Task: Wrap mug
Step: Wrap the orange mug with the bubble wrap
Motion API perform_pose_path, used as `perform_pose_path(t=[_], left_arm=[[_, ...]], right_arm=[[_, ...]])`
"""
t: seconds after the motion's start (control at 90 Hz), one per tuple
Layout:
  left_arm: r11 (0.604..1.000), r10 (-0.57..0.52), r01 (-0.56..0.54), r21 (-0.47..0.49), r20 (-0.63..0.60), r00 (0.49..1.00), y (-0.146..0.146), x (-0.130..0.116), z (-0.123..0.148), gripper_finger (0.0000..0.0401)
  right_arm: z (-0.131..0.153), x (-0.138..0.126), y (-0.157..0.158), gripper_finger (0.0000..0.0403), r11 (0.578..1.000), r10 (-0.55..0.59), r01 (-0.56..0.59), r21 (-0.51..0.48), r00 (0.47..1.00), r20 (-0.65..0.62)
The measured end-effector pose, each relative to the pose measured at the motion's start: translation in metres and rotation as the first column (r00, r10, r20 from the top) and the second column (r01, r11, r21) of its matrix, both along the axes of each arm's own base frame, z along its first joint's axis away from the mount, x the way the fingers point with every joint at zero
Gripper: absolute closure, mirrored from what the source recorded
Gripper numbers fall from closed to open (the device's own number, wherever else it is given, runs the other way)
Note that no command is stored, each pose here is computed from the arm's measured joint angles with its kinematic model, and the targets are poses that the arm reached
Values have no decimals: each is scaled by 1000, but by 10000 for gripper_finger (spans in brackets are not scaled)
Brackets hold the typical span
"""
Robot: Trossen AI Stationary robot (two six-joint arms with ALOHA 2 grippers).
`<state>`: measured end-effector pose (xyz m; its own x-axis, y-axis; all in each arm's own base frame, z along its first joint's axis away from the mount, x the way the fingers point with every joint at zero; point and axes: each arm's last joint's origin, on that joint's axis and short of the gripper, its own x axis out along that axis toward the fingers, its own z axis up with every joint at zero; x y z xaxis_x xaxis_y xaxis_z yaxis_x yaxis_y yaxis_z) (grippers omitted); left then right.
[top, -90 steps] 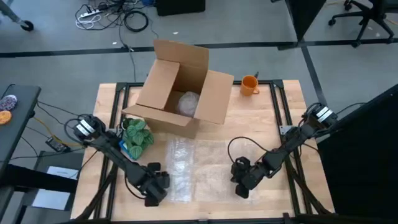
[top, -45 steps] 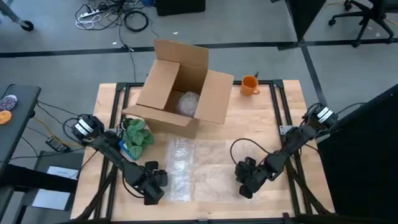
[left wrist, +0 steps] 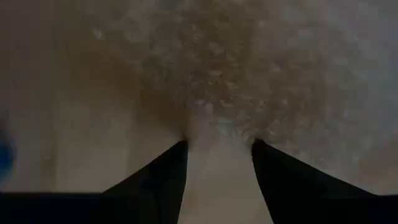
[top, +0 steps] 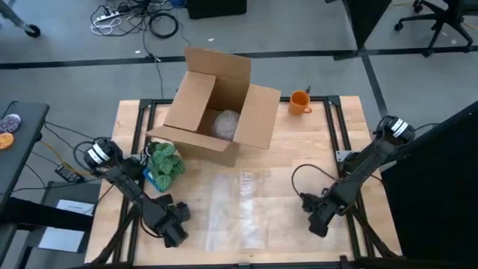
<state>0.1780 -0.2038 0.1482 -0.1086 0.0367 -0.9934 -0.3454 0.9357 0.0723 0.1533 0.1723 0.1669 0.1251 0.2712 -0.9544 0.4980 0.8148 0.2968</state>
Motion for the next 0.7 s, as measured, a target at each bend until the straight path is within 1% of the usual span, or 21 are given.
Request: perform_pose_path(t=[0.067,0.133,0.2,0.233,0.267,0.322,0.356,0.389,0.489,0.556,0.611,0.7], left_arm=[[997,38,-36,68,-34,999,3,-3,11,233],[995,48,-49,92,11,999,-1,2,31,233],[985,31,-37,168,42,999,1,3,46,233],[978,13,-31,207,88,996,0,6,53,233],[971,-7,-32,235,163,987,-2,10,61,233],[954,-45,-50,297,306,951,-3,19,72,233],[938,-81,-56,343,371,925,-2,22,76,233],[924,-109,-68,377,428,897,-2,26,78,233],[888,-143,-142,437,558,818,2,35,79,233],[877,-151,-171,449,596,789,4,39,74,233],[883,-150,-166,438,600,786,5,43,66,233],[909,-128,-117,401,536,835,10,41,47,233]], right_arm=[[8,-2,-4,402,1000,-19,19,-4,998,52],[16,1,-5,402,999,-32,35,-13,987,158],[22,5,-9,402,997,-29,47,-59,961,276],[23,8,-9,402,995,-20,52,-87,941,338],[25,12,-9,402,990,-8,63,-123,915,404],[25,20,-10,402,981,15,80,-175,876,483],[25,25,-9,402,979,32,76,-188,858,513],[22,31,-9,402,978,50,65,-198,849,525],[12,46,-7,403,976,86,37,-215,841,535],[1,56,-5,403,975,101,24,-223,841,532],[-9,62,-4,403,975,116,2,-223,849,515],[-24,70,-1,403,979,134,-39,-202,868,479]])
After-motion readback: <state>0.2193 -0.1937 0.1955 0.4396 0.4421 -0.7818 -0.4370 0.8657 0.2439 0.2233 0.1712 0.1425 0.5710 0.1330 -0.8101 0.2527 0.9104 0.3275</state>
